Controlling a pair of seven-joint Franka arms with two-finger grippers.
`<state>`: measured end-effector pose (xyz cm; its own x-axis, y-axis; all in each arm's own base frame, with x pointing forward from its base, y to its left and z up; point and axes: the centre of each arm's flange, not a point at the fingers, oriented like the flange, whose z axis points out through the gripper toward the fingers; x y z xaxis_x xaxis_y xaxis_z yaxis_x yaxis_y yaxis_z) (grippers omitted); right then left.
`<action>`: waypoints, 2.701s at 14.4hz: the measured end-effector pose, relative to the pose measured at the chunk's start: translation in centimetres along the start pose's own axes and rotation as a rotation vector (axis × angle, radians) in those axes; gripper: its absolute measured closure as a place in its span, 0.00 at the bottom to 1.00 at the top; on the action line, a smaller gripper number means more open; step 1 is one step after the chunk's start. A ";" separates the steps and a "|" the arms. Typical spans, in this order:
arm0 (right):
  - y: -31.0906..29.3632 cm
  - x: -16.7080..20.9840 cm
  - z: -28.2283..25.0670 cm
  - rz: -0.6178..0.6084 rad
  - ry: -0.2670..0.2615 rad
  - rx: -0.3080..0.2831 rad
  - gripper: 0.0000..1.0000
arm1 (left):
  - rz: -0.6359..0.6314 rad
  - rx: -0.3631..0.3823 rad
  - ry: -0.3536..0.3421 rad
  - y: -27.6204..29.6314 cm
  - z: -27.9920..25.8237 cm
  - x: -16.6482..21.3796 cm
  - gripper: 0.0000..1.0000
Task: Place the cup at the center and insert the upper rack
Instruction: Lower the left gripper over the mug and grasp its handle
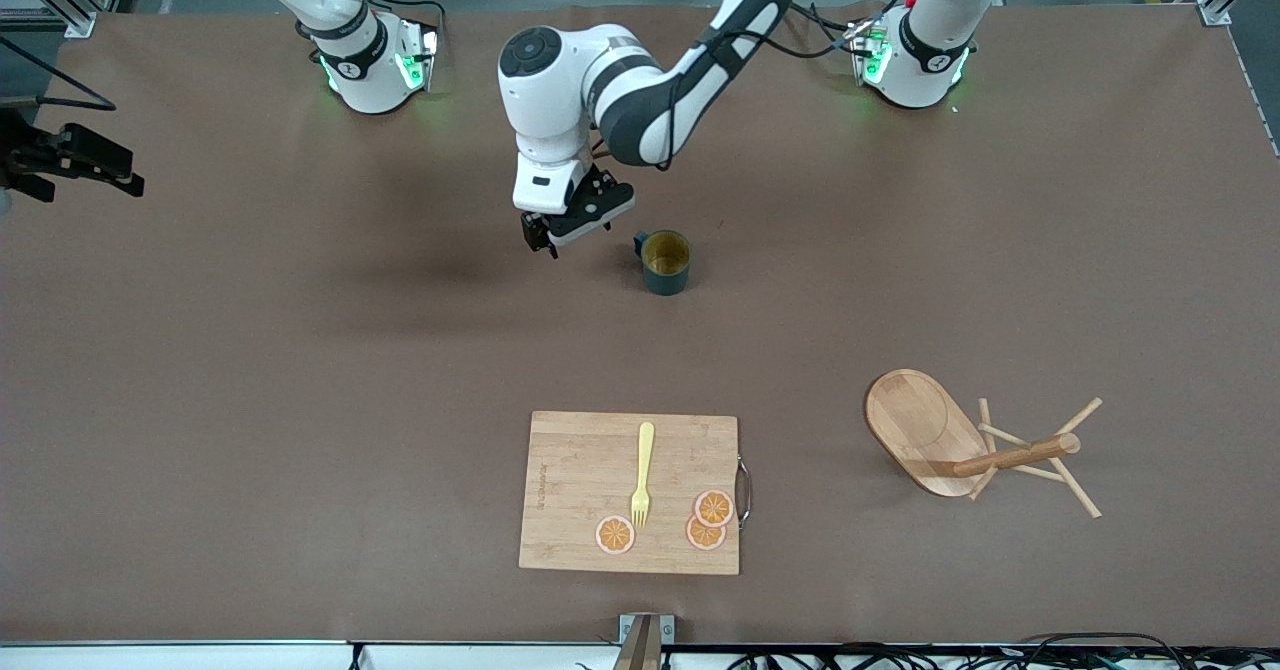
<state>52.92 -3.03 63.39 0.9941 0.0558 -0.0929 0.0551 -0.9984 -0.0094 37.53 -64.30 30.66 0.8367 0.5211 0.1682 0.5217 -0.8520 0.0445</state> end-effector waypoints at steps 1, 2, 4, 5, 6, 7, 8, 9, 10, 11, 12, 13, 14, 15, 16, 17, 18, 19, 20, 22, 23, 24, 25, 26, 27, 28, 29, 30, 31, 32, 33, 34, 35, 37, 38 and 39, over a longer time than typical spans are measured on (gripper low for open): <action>-0.4 -0.1 -0.1 0.003 -0.003 0.000 0.00 | -0.002 0.006 0.025 -0.1 0.6 -0.8 0.00; -0.6 -0.2 -0.1 0.006 -0.010 0.000 0.00 | -0.004 0.009 0.052 -0.1 1.2 -1.2 0.00; -1.1 -0.4 -0.3 0.018 -0.012 -0.001 0.00 | -0.005 0.014 0.101 -0.2 2.3 -1.8 0.00; -1.7 -0.5 -0.4 0.032 -0.010 -0.003 0.00 | -0.004 0.018 0.116 -0.3 2.8 -2.2 0.00; -2.2 -0.5 -0.4 0.041 -0.010 -0.004 0.00 | -0.002 0.022 0.132 -0.4 3.3 -2.6 0.00; -2.4 -0.5 -0.5 0.047 -0.011 -0.005 0.00 | 0.002 0.026 0.150 -0.4 3.7 -3.0 0.00; -2.4 -0.7 -0.6 0.051 -0.013 -0.005 0.00 | 0.009 0.035 0.167 -0.6 4.0 -3.4 0.00; -2.4 -1.1 -0.9 0.054 -0.016 -0.004 0.00 | 0.018 0.055 0.184 -0.9 4.4 -3.8 0.00; -2.3 -1.7 -1.3 0.057 -0.018 -0.004 0.00 | 0.021 0.076 0.198 -1.2 4.7 -4.2 0.00; -2.2 -2.3 -1.9 0.060 -0.016 -0.003 0.00 | 0.011 0.095 0.213 -1.5 5.1 -4.8 0.00; -2.1 -2.8 -2.3 0.061 -0.012 -0.003 0.00 | -0.008 0.107 0.237 -1.8 5.6 -5.3 0.00; -2.2 -3.2 -2.6 0.061 -0.011 -0.003 0.00 | -0.025 0.114 0.268 -2.1 6.1 -5.8 0.00; -2.2 -3.3 -2.7 0.060 -0.010 -0.003 0.00 | -0.035 0.123 0.300 -2.4 6.8 -6.2 0.00; -2.3 -3.3 -2.6 0.059 -0.012 -0.003 0.00 | -0.039 0.135 0.330 -2.7 7.7 -6.6 0.00; -2.3 -3.3 -2.5 0.058 -0.015 -0.003 0.00 | -0.043 0.146 0.365 -3.0 8.9 -7.0 0.00; -2.3 -3.3 -2.4 0.053 -0.017 -0.003 0.00 | -0.043 0.155 0.400 -3.4 9.9 -7.3 0.00; -2.2 -3.3 -2.3 0.044 -0.019 -0.002 0.00 | -0.042 0.165 0.429 -3.7 10.8 -7.4 0.00; -2.0 -3.3 -2.2 0.038 -0.020 -0.001 0.00 | -0.040 0.176 0.446 -3.9 11.4 -7.5 0.00; -1.9 -3.3 -2.2 0.034 -0.020 -0.001 0.00 | -0.044 0.185 0.456 -4.1 11.7 -7.6 0.00; -1.9 -3.3 -2.3 0.033 -0.017 -0.001 0.00 | -0.069 0.191 0.469 -4.4 11.9 -7.9 0.00; -1.9 -3.4 -2.4 0.033 -0.013 -0.001 0.00 | -0.080 0.193 0.475 -4.5 11.8 -8.1 0.00; -1.9 -3.5 -2.6 0.033 -0.010 -0.001 0.00 | -0.085 0.196 0.480 -4.6 11.8 -8.3 0.00; -1.9 -3.6 -2.8 0.033 -0.006 -0.002 0.00 | -0.086 0.202 0.485 -4.7 11.8 -8.5 0.00; -1.9 -3.8 -2.9 0.033 -0.002 -0.002 0.00 | -0.084 0.209 0.490 -4.9 11.8 -8.8 0.00; -1.9 -3.9 -3.0 0.034 0.000 -0.002 0.00 | -0.084 0.222 0.500 -5.1 11.9 -9.1 0.00; -1.8 -4.0 -3.1 0.034 0.002 -0.002 0.00 | -0.084 0.240 0.512 -5.5 12.1 -9.3 0.00; -1.8 -4.0 -3.2 0.035 0.003 -0.002 0.00 | -0.082 0.260 0.526 -5.9 12.4 -9.5 0.00; -1.8 -4.0 -3.2 0.035 0.003 -0.001 0.00 | -0.078 0.278 0.544 -6.2 12.8 -9.6 0.00; -1.8 -4.0 -3.2 0.035 0.003 -0.001 0.00 | -0.079 0.289 0.564 -6.5 13.2 -9.6 0.00; -1.8 -4.0 -3.2 0.035 0.003 -0.001 0.00 | -0.090 0.293 0.577 -6.7 13.5 -9.6 0.00; -1.8 -4.0 -3.2 0.035 0.003 -0.001 0.00 | -0.102 0.293 0.585 -6.8 13.7 -9.5 0.00; -1.8 -4.0 -3.2 0.035 0.003 -0.001 0.00 | -0.116 0.290 0.589 -6.7 13.8 -9.4 0.00; -1.8 -4.0 -3.2 0.035 0.003 -0.001 0.00 | -0.134 0.281 0.596 -6.7 13.7 -9.3 0.01; -1.8 -4.0 -3.2 0.035 0.004 -0.001 0.00 | -0.145 0.250 0.638 -6.4 13.5 -8.9 0.03; -1.8 -4.0 -3.2 0.035 0.005 -0.002 0.00 | -0.154 0.234 0.656 -6.3 13.5 -8.8 0.07; -1.8 -4.0 -3.2 0.035 0.005 -0.002 0.00 | -0.167 0.223 0.666 -6.3 13.4 -8.8 0.10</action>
<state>49.12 -1.49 66.99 0.9959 0.0208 -0.0883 0.0205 -0.9998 -0.0046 29.13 -62.85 15.67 0.5009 0.4410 0.7448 0.7146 -0.6962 -0.0684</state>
